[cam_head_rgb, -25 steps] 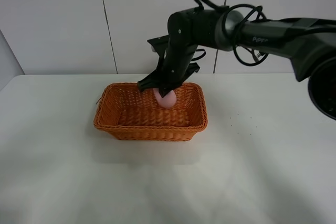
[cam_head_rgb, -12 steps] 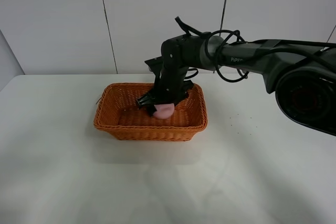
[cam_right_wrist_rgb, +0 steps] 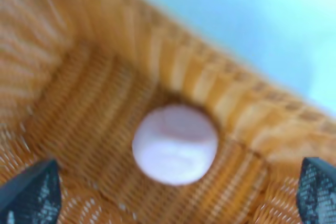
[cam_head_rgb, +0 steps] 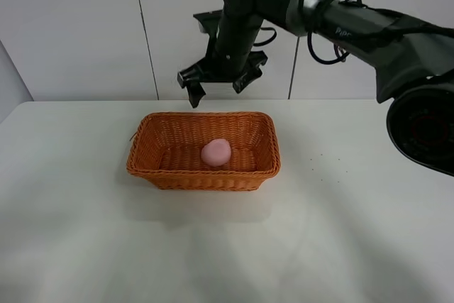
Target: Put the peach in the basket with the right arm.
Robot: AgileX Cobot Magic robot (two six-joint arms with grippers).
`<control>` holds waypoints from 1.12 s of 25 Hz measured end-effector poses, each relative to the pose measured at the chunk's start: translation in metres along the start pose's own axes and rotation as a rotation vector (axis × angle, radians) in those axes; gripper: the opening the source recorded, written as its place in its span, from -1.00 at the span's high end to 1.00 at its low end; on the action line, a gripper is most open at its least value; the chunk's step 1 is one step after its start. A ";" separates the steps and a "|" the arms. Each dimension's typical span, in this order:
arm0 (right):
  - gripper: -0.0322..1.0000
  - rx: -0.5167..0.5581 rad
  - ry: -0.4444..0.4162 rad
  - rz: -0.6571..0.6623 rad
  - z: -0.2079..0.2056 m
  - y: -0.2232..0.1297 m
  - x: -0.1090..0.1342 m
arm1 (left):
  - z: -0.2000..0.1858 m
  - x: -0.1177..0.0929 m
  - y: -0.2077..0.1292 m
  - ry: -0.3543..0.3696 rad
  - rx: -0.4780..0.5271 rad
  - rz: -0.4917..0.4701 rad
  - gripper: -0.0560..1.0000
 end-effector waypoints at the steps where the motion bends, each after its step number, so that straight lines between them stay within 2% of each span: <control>1: -0.41 -0.018 -0.005 0.003 -0.006 0.003 -0.002 | 0.000 0.000 0.000 0.000 0.000 0.000 -0.98; 6: -0.41 -0.019 -0.026 0.044 -0.008 0.003 -0.025 | 0.000 0.000 0.000 0.000 0.000 0.000 -0.98; 8: -0.41 -0.016 -0.042 0.078 -0.007 0.001 -0.044 | 0.000 0.000 0.000 0.000 0.000 0.000 -0.98; 10: -0.41 -0.004 -0.062 0.122 -0.003 -0.003 -0.069 | 0.000 0.000 0.000 0.000 0.000 0.000 -0.98; 14: -0.41 0.027 -0.112 0.238 0.007 -0.019 -0.132 | 0.000 0.000 0.000 0.000 0.000 0.000 -0.98; 20: -0.41 0.037 -0.194 0.409 -0.005 -0.053 -0.222 | 0.000 0.000 0.000 0.000 0.000 0.000 -0.98; 24: -0.41 0.037 -0.226 0.481 -0.013 -0.071 -0.256 | 0.000 0.000 0.000 0.000 0.000 0.000 -0.98; 28: -0.41 0.037 -0.238 0.507 -0.017 -0.078 -0.269 | 0.000 0.000 0.000 0.000 0.000 0.000 -0.98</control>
Point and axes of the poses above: a point on each arm's last joint axis where the gripper is mounted, z pointing out along that axis toward the gripper, x along the wrist's bending axis when the last joint is at zero, y = z × x, the point moved 1 cm from there along z, pointing out along that axis toward the gripper, and after that the axes turned 4 degrees about -z, right-handed, at the moved point
